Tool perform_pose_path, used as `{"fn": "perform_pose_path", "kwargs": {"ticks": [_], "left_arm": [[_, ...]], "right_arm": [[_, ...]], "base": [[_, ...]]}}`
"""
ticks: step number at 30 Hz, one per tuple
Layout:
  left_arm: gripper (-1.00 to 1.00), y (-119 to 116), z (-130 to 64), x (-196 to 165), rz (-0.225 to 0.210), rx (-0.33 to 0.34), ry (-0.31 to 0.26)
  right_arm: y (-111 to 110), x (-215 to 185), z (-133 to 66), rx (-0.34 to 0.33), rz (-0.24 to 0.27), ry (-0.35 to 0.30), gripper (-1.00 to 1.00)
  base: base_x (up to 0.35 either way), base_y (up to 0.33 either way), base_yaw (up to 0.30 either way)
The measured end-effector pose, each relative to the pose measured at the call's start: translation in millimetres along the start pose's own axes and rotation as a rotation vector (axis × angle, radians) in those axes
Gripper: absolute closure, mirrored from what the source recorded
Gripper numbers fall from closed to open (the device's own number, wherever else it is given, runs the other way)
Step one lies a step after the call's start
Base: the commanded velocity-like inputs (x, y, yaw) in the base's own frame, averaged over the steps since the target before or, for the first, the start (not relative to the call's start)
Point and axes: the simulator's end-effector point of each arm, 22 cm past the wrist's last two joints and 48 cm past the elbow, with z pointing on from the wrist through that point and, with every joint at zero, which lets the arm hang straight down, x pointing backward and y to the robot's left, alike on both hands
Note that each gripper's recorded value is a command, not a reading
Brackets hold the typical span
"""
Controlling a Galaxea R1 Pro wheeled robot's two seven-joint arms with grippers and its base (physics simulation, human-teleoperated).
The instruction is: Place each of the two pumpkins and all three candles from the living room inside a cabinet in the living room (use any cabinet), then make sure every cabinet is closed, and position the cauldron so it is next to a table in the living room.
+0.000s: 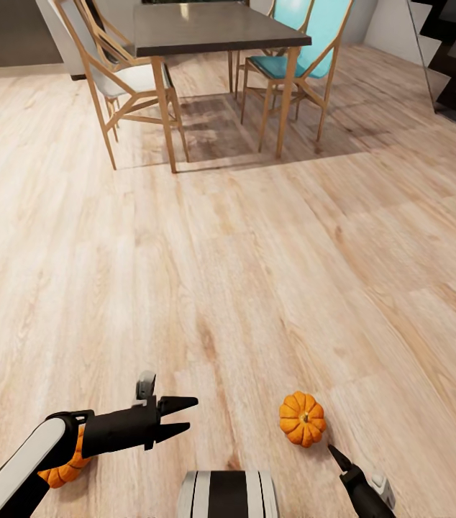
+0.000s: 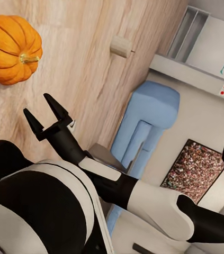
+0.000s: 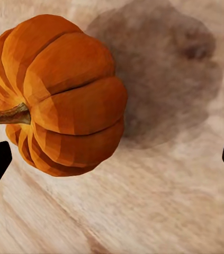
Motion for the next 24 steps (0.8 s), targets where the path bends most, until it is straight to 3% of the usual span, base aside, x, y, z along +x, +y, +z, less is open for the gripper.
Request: {"fn": "perform_pose_path", "kwargs": {"ticks": [9,18,24], "left_arm": [[-1.00,12.3,2.8,-1.1,-0.027,-0.009,0.005],[-1.00,12.2,3.1,-1.0,-0.028,-0.008,0.005],[-1.00,12.2,3.0,-1.4,-0.028,-0.007,0.004]], "right_arm": [[-12.9,5.3,0.4,0.025,0.007,0.011,-1.00],[-13.3,5.8,0.4,0.027,0.010,0.013,-1.00],[-11.2,12.1,0.9,0.021,0.029,0.050,-1.00]], "base": [[0.000,0.000,0.000],[0.000,0.000,0.000],[0.000,0.000,0.000]]}}
